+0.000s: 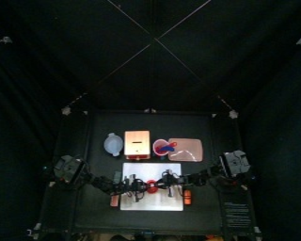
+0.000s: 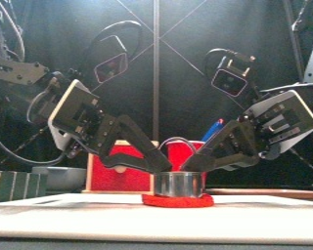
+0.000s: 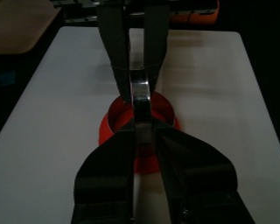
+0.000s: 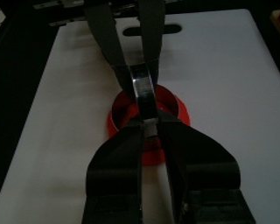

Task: Get the cutter from the drawer then cut the dough then place the extra dough in the bowl
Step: Cut the dough

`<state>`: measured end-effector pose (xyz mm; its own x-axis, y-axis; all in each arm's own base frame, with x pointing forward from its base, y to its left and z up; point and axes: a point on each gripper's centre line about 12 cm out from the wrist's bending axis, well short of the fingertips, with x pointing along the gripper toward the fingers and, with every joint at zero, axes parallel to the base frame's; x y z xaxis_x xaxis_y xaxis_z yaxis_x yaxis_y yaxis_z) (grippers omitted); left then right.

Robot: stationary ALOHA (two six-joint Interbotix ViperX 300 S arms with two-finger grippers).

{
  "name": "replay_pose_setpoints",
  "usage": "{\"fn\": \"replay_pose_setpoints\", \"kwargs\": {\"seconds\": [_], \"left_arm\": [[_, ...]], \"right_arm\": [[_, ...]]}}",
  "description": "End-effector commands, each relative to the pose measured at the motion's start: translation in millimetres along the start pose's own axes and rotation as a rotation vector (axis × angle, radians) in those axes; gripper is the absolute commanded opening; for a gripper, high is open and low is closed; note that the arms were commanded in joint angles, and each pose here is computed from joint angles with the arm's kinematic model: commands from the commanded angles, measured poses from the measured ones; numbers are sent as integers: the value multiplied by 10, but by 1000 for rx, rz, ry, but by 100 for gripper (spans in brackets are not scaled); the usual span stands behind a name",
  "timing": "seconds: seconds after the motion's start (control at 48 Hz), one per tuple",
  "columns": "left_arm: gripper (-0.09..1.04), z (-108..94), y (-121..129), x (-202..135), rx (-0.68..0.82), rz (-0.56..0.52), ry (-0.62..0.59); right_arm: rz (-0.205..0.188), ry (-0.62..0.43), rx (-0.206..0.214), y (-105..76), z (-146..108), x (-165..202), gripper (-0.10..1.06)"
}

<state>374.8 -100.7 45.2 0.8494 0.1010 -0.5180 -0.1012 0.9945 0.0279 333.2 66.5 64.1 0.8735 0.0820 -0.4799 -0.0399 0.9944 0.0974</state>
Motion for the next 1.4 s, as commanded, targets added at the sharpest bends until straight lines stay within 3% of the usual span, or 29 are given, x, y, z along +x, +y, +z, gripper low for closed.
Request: {"fn": "replay_pose_setpoints", "kwargs": {"seconds": [0.021, 0.25, 0.333, 0.438, 0.562, 0.792, 0.938, 1.188, 1.396], "left_arm": [[57, -278, -14, 4, 17, -25, 129], [57, -232, -45, 12, 23, -43, 128], [57, -86, -31, -22, 39, -53, 85], [58, 232, 42, -22, 92, -61, -10], [60, 411, 94, -12, 122, -66, -60], [83, 603, 182, -27, 104, -38, -126], [86, 829, 258, -251, 103, -19, -242], [85, 885, 327, -692, 104, -16, -346], [76, 713, 234, -741, 132, -42, -316]], "right_arm": [[-1, 112, -10, 33, -329, -34, 44], [0, 101, -8, 78, -238, 20, 44], [21, 87, -16, 132, -93, 42, 44], [57, 102, -47, 203, 14, 88, 44], [77, 133, -69, 252, 84, 148, 44], [79, 140, -69, 256, 130, 170, 46], [68, 148, -53, 227, 143, 166, 46], [55, 130, -43, 161, 247, 143, 46], [77, 84, -51, 222, 554, 89, 48]]}}
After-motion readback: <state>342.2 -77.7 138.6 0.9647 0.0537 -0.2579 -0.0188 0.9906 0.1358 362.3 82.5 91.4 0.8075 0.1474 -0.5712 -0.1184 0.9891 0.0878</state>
